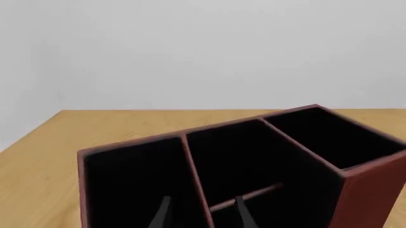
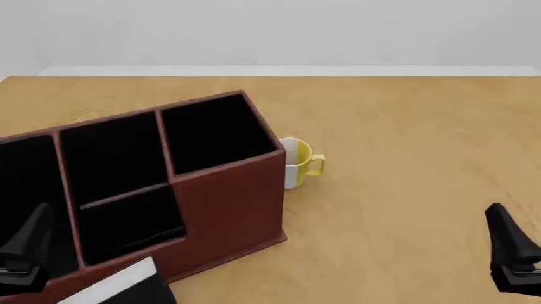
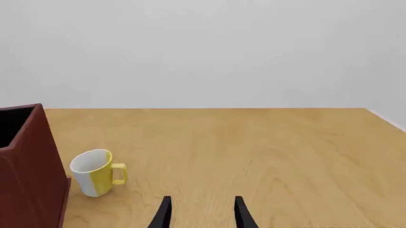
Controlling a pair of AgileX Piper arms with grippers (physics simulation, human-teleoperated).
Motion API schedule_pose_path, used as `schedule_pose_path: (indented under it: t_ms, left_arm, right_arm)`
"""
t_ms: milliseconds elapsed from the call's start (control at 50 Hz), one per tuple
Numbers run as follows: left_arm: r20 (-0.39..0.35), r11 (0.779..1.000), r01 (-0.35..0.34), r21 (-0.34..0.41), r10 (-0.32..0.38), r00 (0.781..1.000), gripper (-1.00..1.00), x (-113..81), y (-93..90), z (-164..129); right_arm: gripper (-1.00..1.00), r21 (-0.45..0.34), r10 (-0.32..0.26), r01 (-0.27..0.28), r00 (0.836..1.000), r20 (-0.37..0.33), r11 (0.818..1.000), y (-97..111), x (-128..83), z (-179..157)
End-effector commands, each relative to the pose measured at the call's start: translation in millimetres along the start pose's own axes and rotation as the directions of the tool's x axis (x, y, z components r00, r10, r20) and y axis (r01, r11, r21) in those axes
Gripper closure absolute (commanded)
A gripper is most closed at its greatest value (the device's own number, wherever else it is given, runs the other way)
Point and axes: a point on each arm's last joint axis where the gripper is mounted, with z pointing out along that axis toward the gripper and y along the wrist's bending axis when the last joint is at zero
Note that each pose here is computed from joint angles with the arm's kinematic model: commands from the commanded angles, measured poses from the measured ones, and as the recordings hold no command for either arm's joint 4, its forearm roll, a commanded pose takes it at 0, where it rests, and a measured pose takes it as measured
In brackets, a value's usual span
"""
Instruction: Pick up the book and place it in the front compartment of the caddy.
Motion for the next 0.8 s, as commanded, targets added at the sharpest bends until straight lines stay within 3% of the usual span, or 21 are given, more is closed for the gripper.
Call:
schedule_pose_path:
  t_ms: [20, 200, 260, 320, 360, 460, 560, 600, 640, 740, 800]
  left_arm:
    - [0.025, 0.998, -0.016, 0.066, 0.014, 1.0, -1.0, -2.9, -3.8, 1]
    - [0.061, 0.993, -0.056, 0.1, 0.05, 0.997, -1.0, -10.3, -5.8, 0]
    - [0.089, 0.988, -0.089, 0.127, 0.078, 0.993, -1.0, -22.8, -7.1, -3]
    - [0.076, 0.987, -0.076, 0.142, 0.066, 0.995, -1.0, -33.5, -7.9, -1]
    - [0.077, 0.976, -0.137, 0.168, 0.126, 0.989, -1.0, -40.5, -9.9, 2]
    - [0.08, 0.956, -0.169, 0.24, 0.154, 0.985, -1.0, -77.3, -13.6, 3]
    - [0.039, 0.942, -0.173, 0.288, 0.169, 0.985, -1.0, -98.6, -17.7, 11]
    - [-0.011, 0.944, -0.114, 0.31, 0.123, 0.992, -1.0, -106.2, -20.5, 17]
    - [-0.025, 0.937, -0.108, 0.333, 0.124, 0.992, -1.0, -112.1, -22.8, 20]
    - [-0.069, 0.901, -0.148, 0.407, 0.192, 0.979, -1.0, -123.3, -32.4, 32]
    - [-0.109, 0.884, -0.128, 0.449, 0.196, 0.975, -1.0, -133.6, -38.3, 37]
  right_arm:
    - [-1.0, 0.0, 0.002, -0.002, 1.0, -0.002, 1.0, 0, 0, 0]
    - [-1.0, -0.001, 0.0, 0.0, 1.0, -0.001, 1.0, 0, 0, 0]
    - [-1.0, -0.001, 0.002, -0.002, 1.0, -0.002, 1.0, 0, 0, 0]
    - [-1.0, -0.001, 0.006, -0.006, 1.0, -0.005, 1.0, 0, 0, 0]
    - [-1.0, -0.002, -0.001, 0.001, 1.0, -0.002, 1.0, 0, 0, 0]
    - [-1.0, -0.002, 0.006, -0.006, 1.0, -0.005, 1.0, 0, 0, 0]
    - [-1.0, -0.003, -0.001, 0.001, 1.0, -0.002, 1.0, 0, 0, 0]
    - [-1.0, -0.003, -0.001, 0.001, 1.0, -0.002, 1.0, 0, 0, 0]
    - [-1.0, -0.002, 0.004, -0.004, 1.0, -0.004, 1.0, 0, 0, 0]
    - [-1.0, -0.003, -0.001, 0.001, 1.0, -0.002, 1.0, 0, 0, 0]
    - [-1.0, -0.003, 0.001, -0.001, 1.0, -0.003, 1.0, 0, 0, 0]
